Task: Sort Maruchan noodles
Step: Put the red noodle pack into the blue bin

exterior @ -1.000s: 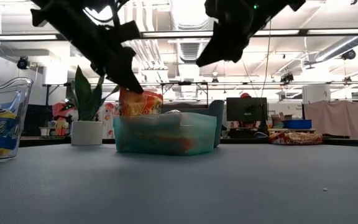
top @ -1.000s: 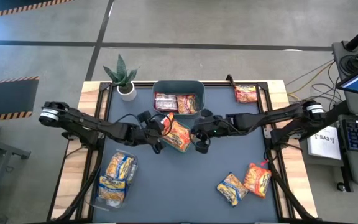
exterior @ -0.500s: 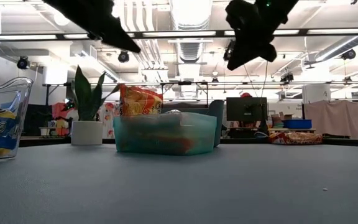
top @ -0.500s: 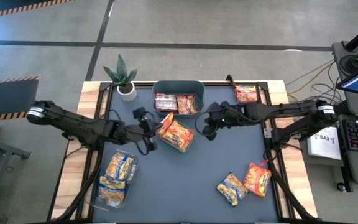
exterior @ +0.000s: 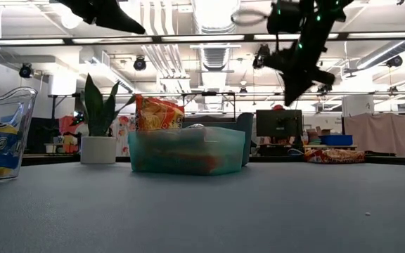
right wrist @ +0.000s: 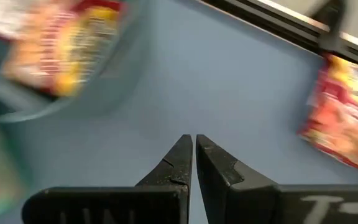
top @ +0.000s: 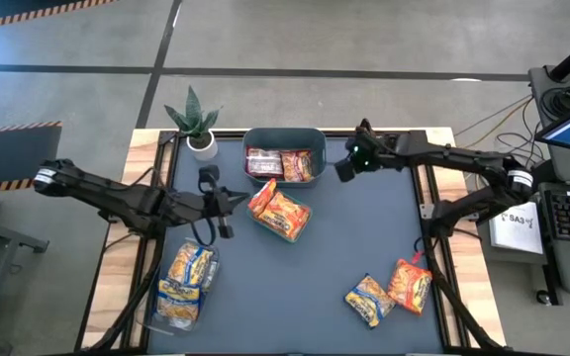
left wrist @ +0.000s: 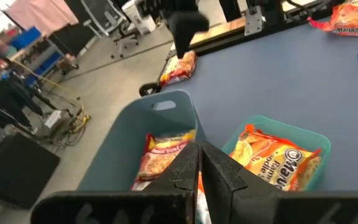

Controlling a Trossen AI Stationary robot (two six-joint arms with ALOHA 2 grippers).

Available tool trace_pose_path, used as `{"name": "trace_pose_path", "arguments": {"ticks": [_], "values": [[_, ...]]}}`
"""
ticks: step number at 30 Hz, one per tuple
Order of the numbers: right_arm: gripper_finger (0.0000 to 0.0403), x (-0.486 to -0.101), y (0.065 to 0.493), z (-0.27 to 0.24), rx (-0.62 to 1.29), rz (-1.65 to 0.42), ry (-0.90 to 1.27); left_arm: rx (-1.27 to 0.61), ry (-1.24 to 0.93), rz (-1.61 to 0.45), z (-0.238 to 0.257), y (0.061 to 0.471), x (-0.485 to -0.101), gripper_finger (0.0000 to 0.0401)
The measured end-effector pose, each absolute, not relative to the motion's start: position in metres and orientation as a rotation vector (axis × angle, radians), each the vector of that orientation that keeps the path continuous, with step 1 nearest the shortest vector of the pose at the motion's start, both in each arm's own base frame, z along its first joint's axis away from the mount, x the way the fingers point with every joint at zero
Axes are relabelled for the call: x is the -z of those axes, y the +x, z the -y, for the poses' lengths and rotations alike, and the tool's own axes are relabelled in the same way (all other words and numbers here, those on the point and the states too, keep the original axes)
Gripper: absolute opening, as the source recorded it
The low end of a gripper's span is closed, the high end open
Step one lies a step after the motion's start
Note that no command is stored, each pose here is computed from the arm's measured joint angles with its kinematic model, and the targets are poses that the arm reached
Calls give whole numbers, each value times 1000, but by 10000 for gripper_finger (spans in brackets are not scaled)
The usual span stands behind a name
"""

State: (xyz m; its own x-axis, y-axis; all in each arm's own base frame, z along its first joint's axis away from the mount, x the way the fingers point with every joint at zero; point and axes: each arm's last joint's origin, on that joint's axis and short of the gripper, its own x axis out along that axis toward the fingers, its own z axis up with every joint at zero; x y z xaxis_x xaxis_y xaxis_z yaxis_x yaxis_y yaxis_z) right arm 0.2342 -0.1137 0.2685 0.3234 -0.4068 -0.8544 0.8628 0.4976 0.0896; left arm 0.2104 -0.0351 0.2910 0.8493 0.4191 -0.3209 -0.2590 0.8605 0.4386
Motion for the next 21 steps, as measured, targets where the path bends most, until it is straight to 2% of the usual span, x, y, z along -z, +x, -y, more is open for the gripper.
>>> {"name": "trace_pose_path", "arguments": {"ticks": [6, 14, 17, 21], "values": [[12, -261, 210, 154, 1055, -926, 674, -360, 437, -440, 31, 194, -297, 0], [18, -240, 199, 188, 1123, -1015, 692, -377, 367, -494, 25, 169, -298, 0], [43, -228, 200, 197, 1127, -1060, 695, -379, 361, -491, 23, 164, -295, 0], [102, -214, 201, 206, 1129, -1117, 696, -380, 374, -490, 21, 158, -289, 0]]}}
